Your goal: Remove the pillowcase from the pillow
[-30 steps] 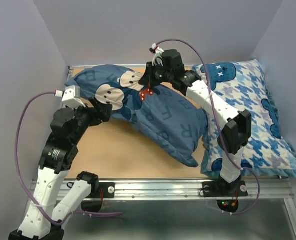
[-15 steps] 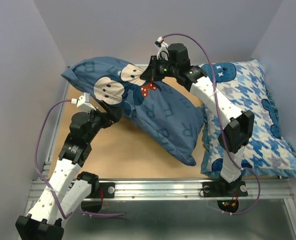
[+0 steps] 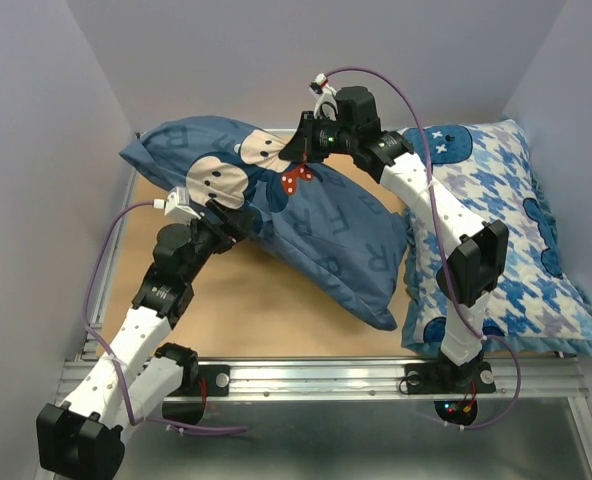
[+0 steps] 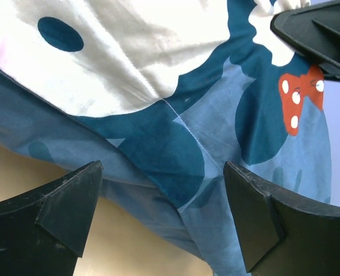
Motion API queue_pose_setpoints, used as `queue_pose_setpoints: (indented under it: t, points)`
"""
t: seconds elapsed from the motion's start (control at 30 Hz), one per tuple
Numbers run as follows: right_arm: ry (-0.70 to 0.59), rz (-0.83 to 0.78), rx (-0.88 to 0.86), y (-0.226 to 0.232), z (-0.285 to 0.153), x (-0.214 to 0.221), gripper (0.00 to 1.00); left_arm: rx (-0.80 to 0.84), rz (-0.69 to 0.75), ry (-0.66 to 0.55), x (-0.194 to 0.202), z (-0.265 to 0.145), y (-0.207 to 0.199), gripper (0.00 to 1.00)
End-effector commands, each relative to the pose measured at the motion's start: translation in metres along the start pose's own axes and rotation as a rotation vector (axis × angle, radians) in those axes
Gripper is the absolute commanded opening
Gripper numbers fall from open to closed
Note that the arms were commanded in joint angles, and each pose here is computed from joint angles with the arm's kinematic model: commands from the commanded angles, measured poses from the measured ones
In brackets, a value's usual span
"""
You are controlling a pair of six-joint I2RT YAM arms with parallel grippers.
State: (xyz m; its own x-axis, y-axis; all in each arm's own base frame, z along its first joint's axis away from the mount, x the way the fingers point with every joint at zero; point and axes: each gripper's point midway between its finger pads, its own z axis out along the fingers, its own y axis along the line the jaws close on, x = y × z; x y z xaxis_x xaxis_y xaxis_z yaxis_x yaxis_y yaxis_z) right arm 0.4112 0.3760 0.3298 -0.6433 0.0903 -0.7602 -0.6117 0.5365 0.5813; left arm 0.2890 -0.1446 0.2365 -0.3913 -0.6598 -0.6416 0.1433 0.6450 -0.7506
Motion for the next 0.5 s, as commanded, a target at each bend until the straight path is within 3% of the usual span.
queue_pose_setpoints:
  t: [0.0, 0.2, 0.43, 0.47]
  points:
    - [-0.295, -0.160, -0.226, 0.102, -0.067, -0.101, 0.01, 0.019, -0.017, -0.073, -0.013, 0.003, -0.010, 0.99]
    - [-0.302, -0.158, -0.235, 0.108, -0.073, -0.105, 0.00, 0.022, -0.064, -0.096, -0.014, 0.010, -0.013, 0.99]
    - [-0.282, -0.142, -0.244, 0.109, -0.075, -0.099, 0.01, 0.129, -0.055, -0.163, -0.033, 0.020, -0.043, 0.99]
    - [-0.279, -0.139, -0.244, 0.109, -0.075, -0.097, 0.01, 0.145, -0.050, -0.168, -0.036, 0.020, -0.049, 0.95]
